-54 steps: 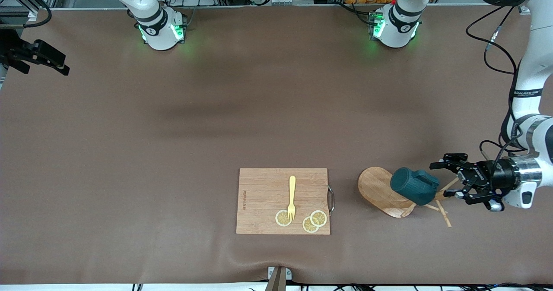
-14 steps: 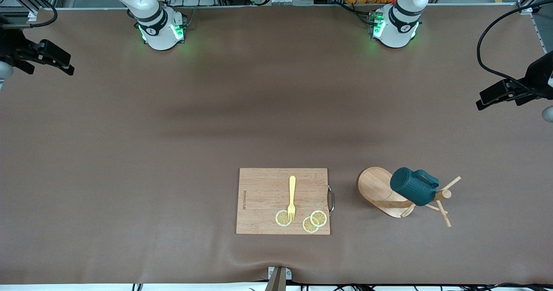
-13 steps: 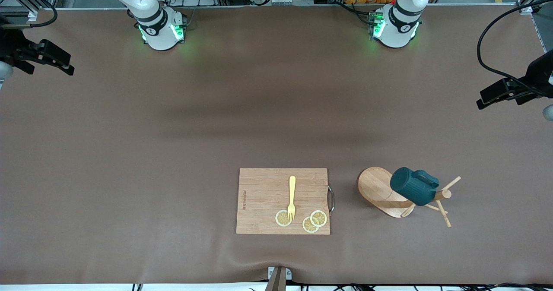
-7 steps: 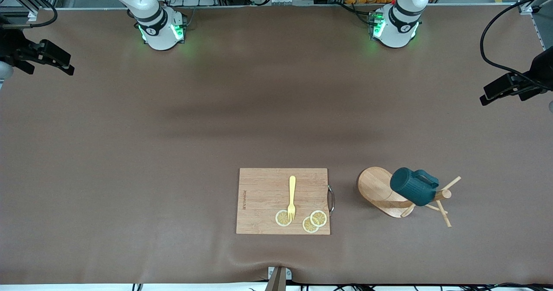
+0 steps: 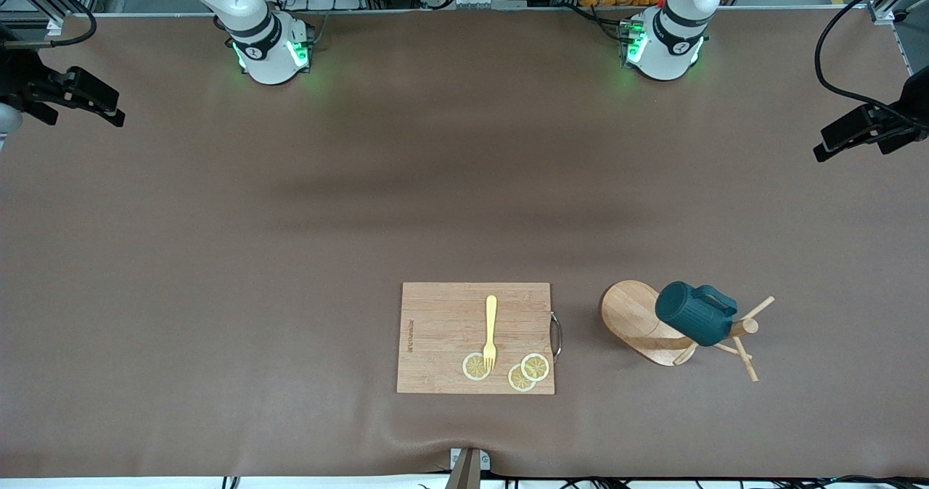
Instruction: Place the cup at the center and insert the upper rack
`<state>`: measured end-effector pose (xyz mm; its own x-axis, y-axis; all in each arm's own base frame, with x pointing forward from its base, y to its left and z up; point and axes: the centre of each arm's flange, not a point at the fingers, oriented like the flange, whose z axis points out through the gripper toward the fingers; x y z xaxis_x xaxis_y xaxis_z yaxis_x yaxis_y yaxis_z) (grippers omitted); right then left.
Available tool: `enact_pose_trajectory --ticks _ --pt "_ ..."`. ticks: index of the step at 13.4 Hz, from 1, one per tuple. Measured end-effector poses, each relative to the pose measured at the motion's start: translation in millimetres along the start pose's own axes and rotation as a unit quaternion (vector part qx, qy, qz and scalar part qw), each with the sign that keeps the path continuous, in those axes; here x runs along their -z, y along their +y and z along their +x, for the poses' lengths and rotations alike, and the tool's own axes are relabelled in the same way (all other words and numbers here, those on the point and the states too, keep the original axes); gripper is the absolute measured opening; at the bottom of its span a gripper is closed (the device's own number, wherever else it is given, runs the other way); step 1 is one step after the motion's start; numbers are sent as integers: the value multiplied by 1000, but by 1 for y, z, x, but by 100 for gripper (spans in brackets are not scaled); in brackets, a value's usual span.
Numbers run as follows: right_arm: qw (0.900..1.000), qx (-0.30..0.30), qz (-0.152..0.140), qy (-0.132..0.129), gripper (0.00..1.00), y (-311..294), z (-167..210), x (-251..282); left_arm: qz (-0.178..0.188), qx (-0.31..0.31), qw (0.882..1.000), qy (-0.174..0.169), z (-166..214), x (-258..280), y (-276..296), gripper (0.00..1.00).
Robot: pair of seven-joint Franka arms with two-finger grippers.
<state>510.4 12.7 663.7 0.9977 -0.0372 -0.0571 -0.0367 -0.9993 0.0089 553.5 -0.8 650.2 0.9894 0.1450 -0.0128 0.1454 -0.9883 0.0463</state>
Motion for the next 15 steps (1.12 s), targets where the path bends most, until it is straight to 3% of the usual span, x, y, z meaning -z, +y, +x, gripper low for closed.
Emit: enact_pose_trajectory --ticks 15 --pt "1000 1 0 0 100 -1 2 -2 -1 -21 1000 -1 -6 1 6 100"
